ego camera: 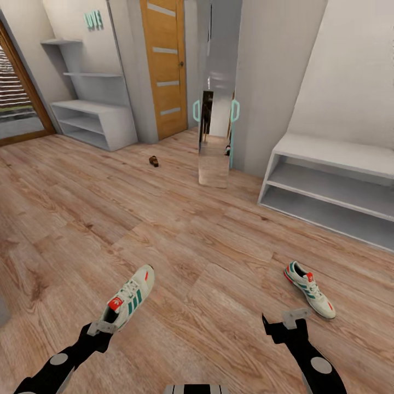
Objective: Pick up the two gym shoes and the two sandals from the corridor floor and place them onto the hallstand (shoe rack) in the corridor, making sure they are on the rack and not on the floor. Arrange them so the two gym shoes are next to each other and the two sandals are next to each other.
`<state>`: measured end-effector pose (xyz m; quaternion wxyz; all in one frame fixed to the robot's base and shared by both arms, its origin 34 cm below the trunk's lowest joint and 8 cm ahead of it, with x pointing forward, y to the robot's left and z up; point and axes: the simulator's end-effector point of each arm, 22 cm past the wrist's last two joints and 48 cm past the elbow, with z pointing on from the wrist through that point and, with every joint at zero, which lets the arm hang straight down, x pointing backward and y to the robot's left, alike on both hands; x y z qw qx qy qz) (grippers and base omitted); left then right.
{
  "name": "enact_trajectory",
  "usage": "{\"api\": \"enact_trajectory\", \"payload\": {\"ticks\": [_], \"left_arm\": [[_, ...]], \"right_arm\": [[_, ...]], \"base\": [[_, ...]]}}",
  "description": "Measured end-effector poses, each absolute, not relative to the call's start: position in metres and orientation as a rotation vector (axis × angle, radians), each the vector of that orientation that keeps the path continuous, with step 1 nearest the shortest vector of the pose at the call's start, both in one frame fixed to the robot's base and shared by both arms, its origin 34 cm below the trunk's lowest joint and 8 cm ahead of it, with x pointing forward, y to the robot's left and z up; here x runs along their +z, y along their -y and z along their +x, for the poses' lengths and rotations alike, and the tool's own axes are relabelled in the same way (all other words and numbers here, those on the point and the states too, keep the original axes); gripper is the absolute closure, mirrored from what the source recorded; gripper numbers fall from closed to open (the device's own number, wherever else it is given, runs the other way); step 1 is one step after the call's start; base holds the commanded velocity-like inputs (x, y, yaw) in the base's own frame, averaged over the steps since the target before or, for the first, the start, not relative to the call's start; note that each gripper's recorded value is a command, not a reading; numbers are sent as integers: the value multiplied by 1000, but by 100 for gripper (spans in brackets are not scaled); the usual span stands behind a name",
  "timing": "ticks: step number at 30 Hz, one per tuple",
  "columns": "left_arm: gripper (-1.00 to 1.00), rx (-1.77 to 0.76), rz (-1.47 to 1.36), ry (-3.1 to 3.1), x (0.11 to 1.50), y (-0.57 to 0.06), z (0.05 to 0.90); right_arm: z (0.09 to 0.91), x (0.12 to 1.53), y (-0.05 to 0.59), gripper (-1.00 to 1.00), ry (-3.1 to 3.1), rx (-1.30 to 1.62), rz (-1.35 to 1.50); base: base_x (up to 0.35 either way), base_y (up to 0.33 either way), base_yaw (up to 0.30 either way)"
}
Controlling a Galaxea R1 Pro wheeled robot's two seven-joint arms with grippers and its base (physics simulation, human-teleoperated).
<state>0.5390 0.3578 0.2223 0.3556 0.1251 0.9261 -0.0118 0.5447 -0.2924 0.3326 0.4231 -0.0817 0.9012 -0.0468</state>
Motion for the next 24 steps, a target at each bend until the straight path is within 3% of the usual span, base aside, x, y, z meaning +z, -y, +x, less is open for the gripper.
{"api": "enact_trajectory", "payload": {"ticks": [16,24], "left_arm": [[100,20,201,-2438,200,-359,475],[100,32,199,-2406,204,-360,474]], "right_arm": [[451,243,284,-100,-2315,-45,-230],[429,233,342,-100,-2349,-149,-53]], "base": [[0,0,-3],[0,0,0]]}}
